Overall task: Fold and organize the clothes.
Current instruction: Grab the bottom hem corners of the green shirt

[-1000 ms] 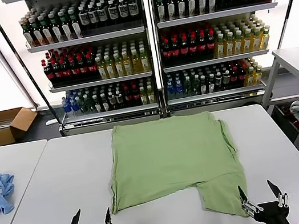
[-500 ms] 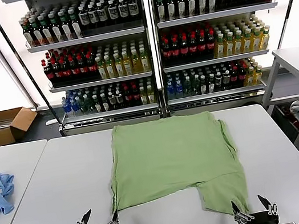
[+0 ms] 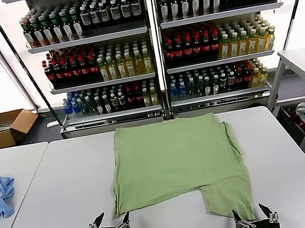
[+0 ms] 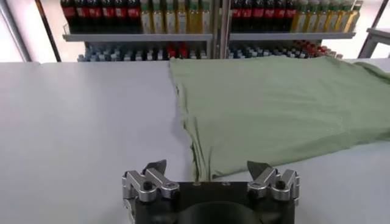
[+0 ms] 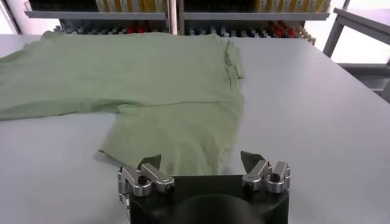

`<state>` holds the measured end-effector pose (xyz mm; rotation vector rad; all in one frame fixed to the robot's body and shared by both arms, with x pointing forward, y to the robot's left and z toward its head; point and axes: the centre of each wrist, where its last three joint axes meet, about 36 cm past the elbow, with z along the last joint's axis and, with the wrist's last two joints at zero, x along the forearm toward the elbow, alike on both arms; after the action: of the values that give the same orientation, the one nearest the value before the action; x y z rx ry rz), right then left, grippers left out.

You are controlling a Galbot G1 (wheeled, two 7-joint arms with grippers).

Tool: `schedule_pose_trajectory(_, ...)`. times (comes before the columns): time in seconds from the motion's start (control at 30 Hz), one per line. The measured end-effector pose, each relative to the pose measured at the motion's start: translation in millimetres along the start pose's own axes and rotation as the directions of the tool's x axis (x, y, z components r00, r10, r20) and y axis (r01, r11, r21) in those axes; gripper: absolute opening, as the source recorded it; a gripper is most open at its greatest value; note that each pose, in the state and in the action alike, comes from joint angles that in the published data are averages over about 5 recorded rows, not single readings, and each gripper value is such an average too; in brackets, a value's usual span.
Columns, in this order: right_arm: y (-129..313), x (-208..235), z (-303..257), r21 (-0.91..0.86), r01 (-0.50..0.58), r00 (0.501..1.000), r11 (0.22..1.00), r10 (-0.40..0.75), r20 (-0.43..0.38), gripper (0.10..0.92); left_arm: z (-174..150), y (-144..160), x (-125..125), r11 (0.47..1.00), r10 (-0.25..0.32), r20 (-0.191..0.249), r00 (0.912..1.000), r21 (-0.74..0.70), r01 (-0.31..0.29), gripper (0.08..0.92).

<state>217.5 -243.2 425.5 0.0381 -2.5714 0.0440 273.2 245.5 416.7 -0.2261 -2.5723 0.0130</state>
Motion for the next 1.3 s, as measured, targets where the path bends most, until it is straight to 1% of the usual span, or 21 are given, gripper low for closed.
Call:
schedule_pose_trajectory(0.13, 1, -2, 1, -0.002, 0.0, 1.0, 1.0, 0.0, 0.001, 0.823, 0, 1, -7, 1.0, 0.014, -0.004, 0.9999, 0.016, -0.014, 0.823)
schedule_pose_trajectory(0.33, 2, -6, 4, -0.002, 0.002, 1.0, 1.0, -0.002, -0.005, 0.818, 1, 5, -20, 0.999, 0.019, -0.004, 0.9998, 0.036, -0.019, 0.817)
schedule_pose_trajectory(0.4, 3, -7, 5, -0.003, 0.003, 1.0, 1.0, -0.003, -0.007, 0.801, 1, 7, -23, 0.999, 0.02, -0.005, 0.9998, 0.039, -0.019, 0.792)
schedule_pose_trajectory(0.47, 3, -8, 6, -0.004, 0.004, 1.0, 1.0, -0.004, -0.007, 0.758, 3, 8, -26, 0.999, 0.021, -0.008, 0.9997, 0.04, -0.021, 0.752)
schedule_pose_trajectory(0.9, 4, -17, 12, -0.004, 0.002, 1.0, 1.0, -0.002, -0.002, 0.385, 11, 14, -40, 0.999, 0.022, -0.013, 0.9997, 0.05, -0.021, 0.377)
schedule_pose_trajectory(1.13, 3, -18, 16, 0.006, -0.001, 1.0, 1.0, 0.001, 0.009, 0.178, 17, 12, -40, 0.998, 0.045, -0.012, 0.9989, 0.036, -0.045, 0.178)
schedule_pose_trajectory(1.23, 3, -16, 16, 0.014, -0.002, 1.0, 1.0, 0.002, 0.017, 0.117, 18, 11, -39, 0.998, 0.054, -0.006, 0.9985, 0.024, -0.054, 0.105)
schedule_pose_trajectory(1.3, 2, -13, 14, 0.02, -0.002, 1.0, 1.0, 0.001, 0.025, 0.108, 19, 11, -37, 0.998, 0.058, -0.001, 0.9983, 0.017, -0.058, 0.084)
